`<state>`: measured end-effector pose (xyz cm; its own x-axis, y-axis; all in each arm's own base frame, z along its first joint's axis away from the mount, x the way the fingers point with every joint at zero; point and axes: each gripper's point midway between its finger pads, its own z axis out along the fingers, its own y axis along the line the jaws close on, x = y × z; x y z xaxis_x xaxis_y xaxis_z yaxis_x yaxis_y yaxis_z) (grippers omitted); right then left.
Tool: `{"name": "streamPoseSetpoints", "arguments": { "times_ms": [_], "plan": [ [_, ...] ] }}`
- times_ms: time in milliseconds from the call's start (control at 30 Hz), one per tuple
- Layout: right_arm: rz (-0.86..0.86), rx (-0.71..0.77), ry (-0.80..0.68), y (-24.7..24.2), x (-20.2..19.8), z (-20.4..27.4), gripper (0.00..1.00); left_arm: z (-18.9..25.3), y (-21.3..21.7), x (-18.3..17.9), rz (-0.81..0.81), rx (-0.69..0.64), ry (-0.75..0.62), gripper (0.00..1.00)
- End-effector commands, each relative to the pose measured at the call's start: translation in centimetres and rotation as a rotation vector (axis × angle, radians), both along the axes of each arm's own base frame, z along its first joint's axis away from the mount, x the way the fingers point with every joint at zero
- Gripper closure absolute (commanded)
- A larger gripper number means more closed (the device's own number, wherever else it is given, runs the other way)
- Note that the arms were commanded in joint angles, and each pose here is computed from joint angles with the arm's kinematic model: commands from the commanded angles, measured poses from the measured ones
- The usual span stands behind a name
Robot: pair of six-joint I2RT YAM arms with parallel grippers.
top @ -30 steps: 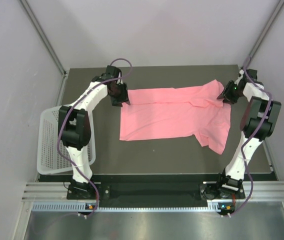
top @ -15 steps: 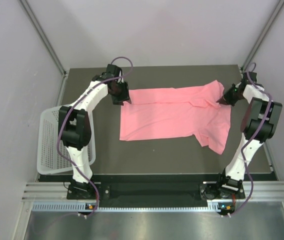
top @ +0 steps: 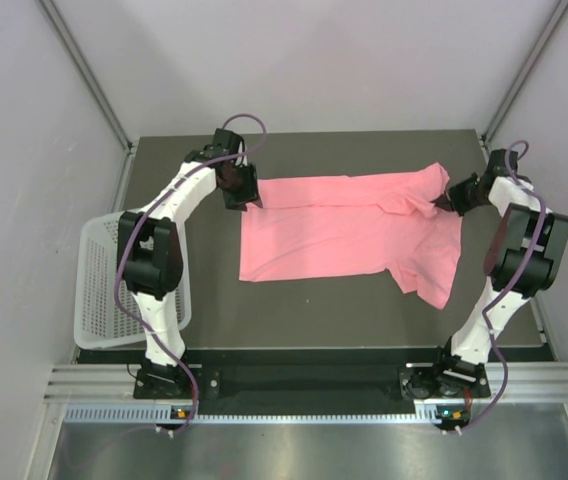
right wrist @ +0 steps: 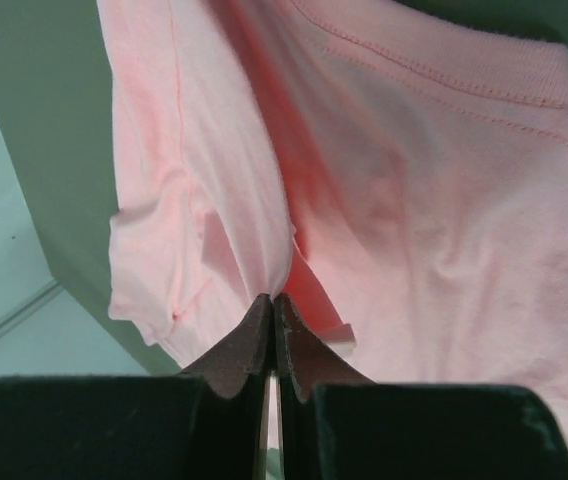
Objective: Fold and stack the t-shirts
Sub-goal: Fold the tshirt
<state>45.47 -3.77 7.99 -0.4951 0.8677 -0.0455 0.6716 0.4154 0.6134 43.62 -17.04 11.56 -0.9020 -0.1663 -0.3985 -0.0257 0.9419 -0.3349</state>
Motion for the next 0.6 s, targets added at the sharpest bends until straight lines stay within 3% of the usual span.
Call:
{"name": "streamPoseSetpoints", "arguments": {
  "times_ms": [0, 267, 567],
  "plan": [
    [-0.052, 0.009, -0.077, -0.6, 0.6, 3.4, 1.0, 1.0, -0.4, 1.1, -0.017, -0.008, -0.047, 0.49],
    [-0.141, 0.013, -0.054, -1.2, -1.1, 4.4, 1.0, 0.9, -0.4, 1.3, -0.025, -0.007, -0.049, 0.49],
    [-0.17, 0.001, 0.033, -1.4, -3.1, 1.9, 1.0, 0.7, -0.5, 1.3, -0.031, -0.012, -0.043, 0.49]
  ]
}}
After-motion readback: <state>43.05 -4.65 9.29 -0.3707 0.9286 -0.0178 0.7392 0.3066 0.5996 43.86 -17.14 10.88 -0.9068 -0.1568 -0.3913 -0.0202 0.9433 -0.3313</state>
